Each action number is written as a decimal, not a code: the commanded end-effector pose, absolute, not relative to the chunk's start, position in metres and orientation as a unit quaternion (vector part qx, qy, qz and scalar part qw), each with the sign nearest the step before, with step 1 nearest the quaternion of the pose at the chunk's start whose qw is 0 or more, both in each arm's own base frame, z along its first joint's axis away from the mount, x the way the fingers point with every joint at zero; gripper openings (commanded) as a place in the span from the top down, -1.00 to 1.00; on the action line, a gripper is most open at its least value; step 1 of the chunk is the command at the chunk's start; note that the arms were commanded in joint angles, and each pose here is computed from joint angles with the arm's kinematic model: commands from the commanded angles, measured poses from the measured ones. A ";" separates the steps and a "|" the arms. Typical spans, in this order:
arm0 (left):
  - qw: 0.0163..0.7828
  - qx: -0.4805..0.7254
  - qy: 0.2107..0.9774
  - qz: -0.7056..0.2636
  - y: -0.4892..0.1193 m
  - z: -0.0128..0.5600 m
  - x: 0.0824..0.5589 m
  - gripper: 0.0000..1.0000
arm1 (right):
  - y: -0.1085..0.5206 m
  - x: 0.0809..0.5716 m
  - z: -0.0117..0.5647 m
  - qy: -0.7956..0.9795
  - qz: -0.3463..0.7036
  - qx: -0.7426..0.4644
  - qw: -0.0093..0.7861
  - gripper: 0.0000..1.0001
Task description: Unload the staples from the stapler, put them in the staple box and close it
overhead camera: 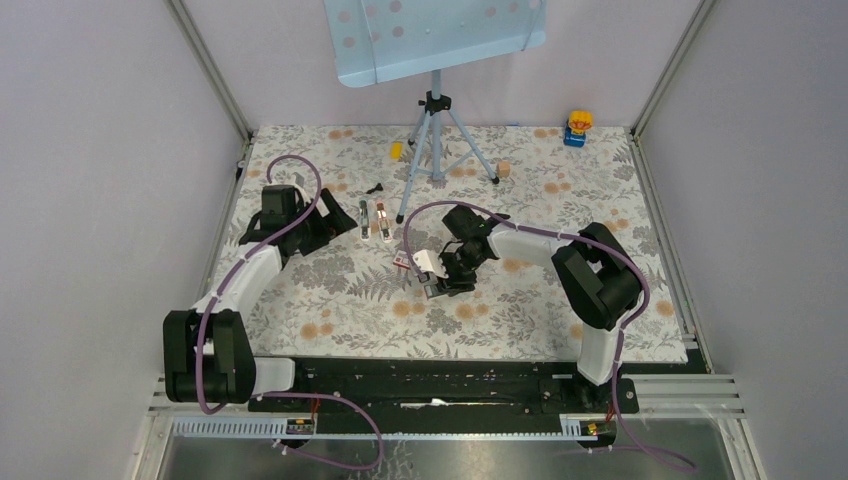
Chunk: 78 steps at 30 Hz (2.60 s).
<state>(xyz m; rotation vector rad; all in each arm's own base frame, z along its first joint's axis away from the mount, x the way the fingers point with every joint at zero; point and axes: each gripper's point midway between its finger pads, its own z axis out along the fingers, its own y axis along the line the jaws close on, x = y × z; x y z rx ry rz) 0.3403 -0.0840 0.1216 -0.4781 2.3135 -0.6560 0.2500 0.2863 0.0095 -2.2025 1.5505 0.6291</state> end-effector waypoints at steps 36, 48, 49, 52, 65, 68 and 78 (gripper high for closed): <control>0.335 -0.141 0.874 -0.322 -0.160 0.106 0.353 -0.92 | 0.261 0.257 0.007 0.588 0.168 -0.780 0.131 -0.04; 0.317 -0.120 0.876 -0.343 -0.185 0.093 0.357 -0.88 | 0.261 0.272 0.011 0.615 0.168 -0.756 0.149 -0.04; 0.314 -0.119 0.877 -0.345 -0.187 0.091 0.357 -0.86 | 0.262 0.273 0.012 0.617 0.170 -0.754 0.150 -0.04; 0.307 -0.116 0.876 -0.353 -0.194 0.086 0.358 -0.78 | 0.267 0.275 0.013 0.621 0.176 -0.748 0.156 -0.05; 0.304 -0.114 0.882 -0.343 -0.204 0.066 0.370 -0.51 | 0.285 0.290 0.017 0.633 0.188 -0.730 0.177 -0.05; 0.298 -0.107 0.882 -0.349 -0.210 0.063 0.370 -0.39 | 0.288 0.293 0.017 0.638 0.187 -0.725 0.179 -0.05; 0.281 -0.086 0.889 -0.352 -0.224 0.051 0.357 -0.10 | 0.288 0.300 0.013 0.651 0.175 -0.715 0.185 -0.04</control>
